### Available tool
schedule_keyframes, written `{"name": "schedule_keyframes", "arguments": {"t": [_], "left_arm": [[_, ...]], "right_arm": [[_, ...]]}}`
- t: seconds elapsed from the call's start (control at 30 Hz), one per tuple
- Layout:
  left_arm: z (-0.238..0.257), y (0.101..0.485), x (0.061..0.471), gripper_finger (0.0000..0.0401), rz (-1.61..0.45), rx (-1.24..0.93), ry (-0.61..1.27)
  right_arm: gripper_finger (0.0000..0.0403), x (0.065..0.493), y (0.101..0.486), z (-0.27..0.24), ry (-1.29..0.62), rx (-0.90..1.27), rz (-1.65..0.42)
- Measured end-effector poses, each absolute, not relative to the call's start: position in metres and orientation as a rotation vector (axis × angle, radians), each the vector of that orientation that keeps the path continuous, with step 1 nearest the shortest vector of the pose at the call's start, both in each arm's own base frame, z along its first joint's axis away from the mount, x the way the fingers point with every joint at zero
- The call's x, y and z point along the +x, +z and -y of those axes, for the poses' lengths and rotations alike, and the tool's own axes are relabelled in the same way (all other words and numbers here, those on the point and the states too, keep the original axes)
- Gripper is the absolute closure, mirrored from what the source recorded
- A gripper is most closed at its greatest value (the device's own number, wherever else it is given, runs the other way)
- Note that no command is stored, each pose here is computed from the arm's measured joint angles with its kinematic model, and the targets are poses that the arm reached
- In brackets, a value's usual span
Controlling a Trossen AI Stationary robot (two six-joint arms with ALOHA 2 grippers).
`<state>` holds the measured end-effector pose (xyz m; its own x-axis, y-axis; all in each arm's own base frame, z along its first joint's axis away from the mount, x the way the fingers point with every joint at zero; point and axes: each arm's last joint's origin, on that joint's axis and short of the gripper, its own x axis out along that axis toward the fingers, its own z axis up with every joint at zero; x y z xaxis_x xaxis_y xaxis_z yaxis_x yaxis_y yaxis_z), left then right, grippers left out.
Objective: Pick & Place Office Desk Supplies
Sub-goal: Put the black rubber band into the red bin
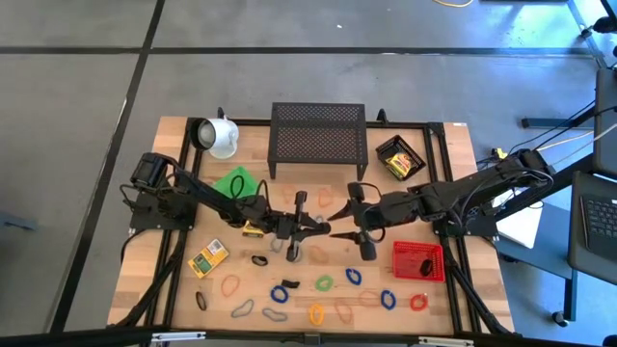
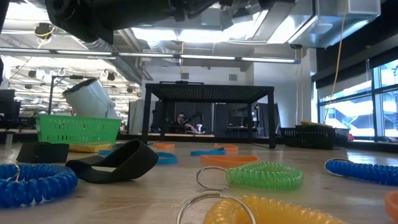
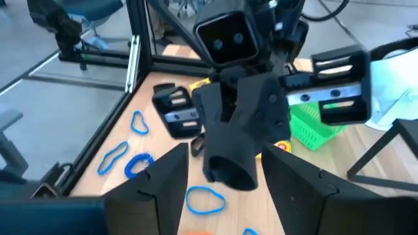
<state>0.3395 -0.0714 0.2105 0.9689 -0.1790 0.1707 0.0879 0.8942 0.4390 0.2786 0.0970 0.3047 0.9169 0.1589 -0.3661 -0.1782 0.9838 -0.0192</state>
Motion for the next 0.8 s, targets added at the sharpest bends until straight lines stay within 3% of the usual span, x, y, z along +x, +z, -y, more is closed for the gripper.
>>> {"name": "schedule_keyframes", "arguments": {"t": [0.8], "left_arm": [[0.071,0.221,0.344,0.0397,0.247,0.431,-0.125]], "right_arm": [[0.0223,0.292,0.298,-0.101,0.14,0.002,-0.338]]}}
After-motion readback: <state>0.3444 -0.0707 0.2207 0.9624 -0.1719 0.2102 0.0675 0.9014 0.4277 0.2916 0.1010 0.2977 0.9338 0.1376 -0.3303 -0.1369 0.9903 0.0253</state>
